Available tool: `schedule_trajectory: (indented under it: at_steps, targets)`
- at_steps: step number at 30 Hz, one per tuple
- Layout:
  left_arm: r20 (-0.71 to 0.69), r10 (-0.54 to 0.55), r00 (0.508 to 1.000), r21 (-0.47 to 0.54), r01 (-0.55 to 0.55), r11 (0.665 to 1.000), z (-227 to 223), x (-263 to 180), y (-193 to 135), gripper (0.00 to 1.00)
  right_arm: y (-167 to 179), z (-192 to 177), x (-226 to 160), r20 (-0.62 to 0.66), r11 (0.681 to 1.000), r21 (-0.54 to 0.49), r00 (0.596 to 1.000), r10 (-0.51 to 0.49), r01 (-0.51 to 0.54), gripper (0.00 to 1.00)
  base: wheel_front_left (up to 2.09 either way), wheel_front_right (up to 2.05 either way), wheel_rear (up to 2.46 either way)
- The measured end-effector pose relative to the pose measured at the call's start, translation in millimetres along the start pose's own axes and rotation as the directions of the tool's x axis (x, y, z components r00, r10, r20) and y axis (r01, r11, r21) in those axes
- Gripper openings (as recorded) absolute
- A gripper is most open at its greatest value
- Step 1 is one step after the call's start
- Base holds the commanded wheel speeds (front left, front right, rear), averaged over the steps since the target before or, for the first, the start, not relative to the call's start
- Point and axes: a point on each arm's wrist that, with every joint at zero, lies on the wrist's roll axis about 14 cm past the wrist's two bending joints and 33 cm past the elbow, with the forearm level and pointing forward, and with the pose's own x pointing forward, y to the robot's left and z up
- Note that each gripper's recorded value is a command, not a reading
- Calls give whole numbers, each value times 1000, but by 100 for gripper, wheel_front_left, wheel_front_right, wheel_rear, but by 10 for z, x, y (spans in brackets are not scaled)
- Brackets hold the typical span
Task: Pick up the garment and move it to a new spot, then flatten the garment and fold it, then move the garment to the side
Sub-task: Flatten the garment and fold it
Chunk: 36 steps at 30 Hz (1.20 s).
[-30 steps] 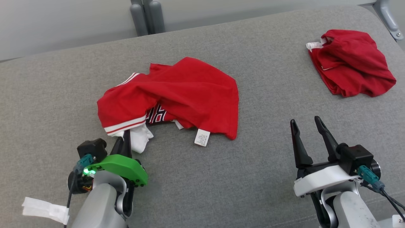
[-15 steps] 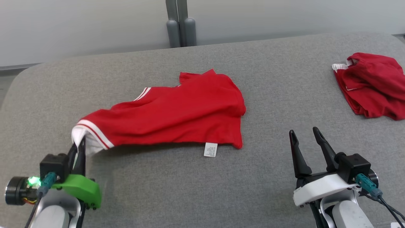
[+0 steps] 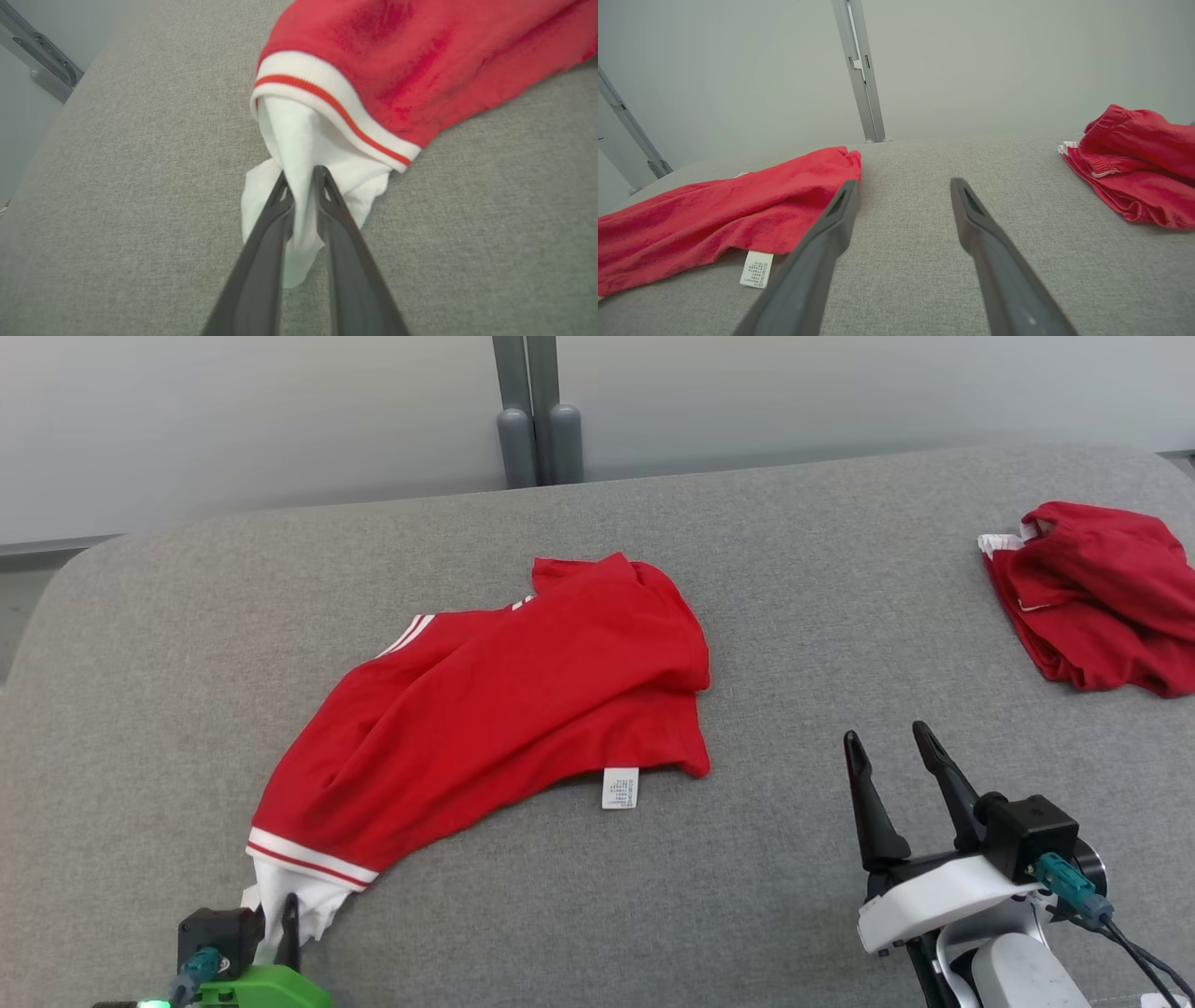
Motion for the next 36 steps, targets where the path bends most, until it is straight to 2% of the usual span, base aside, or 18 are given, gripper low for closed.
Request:
schedule_trajectory:
  at_steps: [8, 14, 20, 28, 36]
  targets:
    - [41, 0, 999, -102, 4, 995, -46, -56, -142, 100, -21, -6, -42, -4, 1000, -5, 1000, -7, 7, 100, 0, 0, 0]
    - [210, 68, 975, -180, -30, 983, 304, -175, -101, 100, 88, -121, -9, -39, 1000, -6, 999, 27, -27, 100, 0, 0, 0]
    - [311, 110, 944, -230, -38, 972, 538, -322, -66, 100, 306, -378, 111, -120, 994, -21, 988, 100, -103, 100, 0, 0, 0]
    - [356, 163, 920, -291, -57, 955, 650, -439, -31, 100, 709, -788, 376, -257, 962, -79, 938, 232, -260, 100, 0, 0, 0]
    - [335, 232, 913, -325, -119, 938, 575, -495, 140, 100, 881, -1172, 555, -382, 925, -136, 880, 283, -356, 100, 0, 0, 0]
